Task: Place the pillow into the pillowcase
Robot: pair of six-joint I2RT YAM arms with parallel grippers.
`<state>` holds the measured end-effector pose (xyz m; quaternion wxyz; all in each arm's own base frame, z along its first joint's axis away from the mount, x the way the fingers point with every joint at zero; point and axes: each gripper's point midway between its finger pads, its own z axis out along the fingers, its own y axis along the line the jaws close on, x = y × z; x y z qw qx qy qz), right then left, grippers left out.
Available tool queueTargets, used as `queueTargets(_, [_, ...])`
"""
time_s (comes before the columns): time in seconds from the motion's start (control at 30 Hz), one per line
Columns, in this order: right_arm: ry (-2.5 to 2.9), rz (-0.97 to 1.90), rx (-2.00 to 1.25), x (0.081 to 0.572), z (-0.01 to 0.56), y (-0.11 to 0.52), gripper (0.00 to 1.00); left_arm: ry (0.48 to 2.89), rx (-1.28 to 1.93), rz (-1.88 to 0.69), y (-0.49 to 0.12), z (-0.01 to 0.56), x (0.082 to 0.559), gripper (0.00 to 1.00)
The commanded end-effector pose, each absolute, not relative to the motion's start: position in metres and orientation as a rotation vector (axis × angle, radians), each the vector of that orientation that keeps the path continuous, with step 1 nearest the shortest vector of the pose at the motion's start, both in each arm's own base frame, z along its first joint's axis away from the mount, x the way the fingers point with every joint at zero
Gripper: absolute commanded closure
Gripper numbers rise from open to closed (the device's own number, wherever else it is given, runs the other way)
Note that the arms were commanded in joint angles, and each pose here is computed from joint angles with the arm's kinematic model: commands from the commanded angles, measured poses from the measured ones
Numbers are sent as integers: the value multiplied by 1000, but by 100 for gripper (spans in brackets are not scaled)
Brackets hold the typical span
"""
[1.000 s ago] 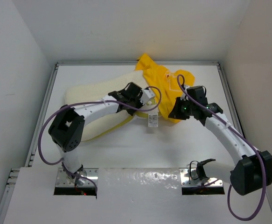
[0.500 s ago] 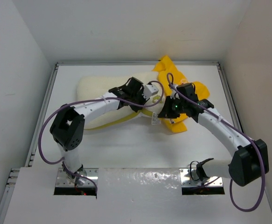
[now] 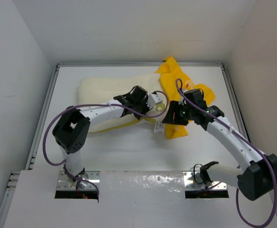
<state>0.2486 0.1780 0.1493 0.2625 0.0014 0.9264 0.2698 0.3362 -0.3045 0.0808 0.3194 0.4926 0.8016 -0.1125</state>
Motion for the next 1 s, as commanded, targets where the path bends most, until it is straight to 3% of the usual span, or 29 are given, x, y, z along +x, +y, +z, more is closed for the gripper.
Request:
queueTargets(0.0, [2644, 528, 36, 235, 132, 151, 32, 2019, 1289, -452, -337, 98, 337, 89])
queueTargets(0.1, [2542, 437, -4, 258, 170, 140, 22, 2037, 1316, -528, -341, 93, 328, 65])
queueTargets(0.17, [2450, 347, -4, 279, 194, 130, 42, 2054, 1295, -561, -337, 101, 331, 52])
queueTargets(0.2, [2417, 326, 9, 290, 200, 127, 61, 2057, 1269, -611, -338, 111, 330, 49])
queueTargets(0.23, [2421, 301, 15, 301, 198, 126, 90, 2055, 1250, -634, -338, 125, 334, 44])
queueTargets(0.27, [2410, 294, 6, 310, 199, 126, 93, 2047, 1234, -658, -337, 138, 336, 42])
queueTargets(0.33, [2357, 289, 18, 339, 209, 125, 84, 2007, 1218, -692, -334, 177, 344, 34])
queueTargets(0.43, [2377, 228, -47, 388, 188, 131, 56, 1936, 1234, -684, -330, 220, 350, 20])
queueTargets(0.53, [2329, 213, -136, 432, 195, 141, 49, 1951, 1158, -641, -317, 232, 370, 6])
queueTargets(0.63, [2305, 211, -196, 477, 192, 152, 38, 2018, 977, -546, -272, 224, 428, 3])
queueTargets(0.77, [2290, 218, -214, 528, 176, 166, 37, 2047, 893, -485, -254, 200, 502, 1])
queueTargets(0.97, [2322, 179, -85, 554, 127, 157, 44, 2053, 907, -499, -258, 141, 571, 0])
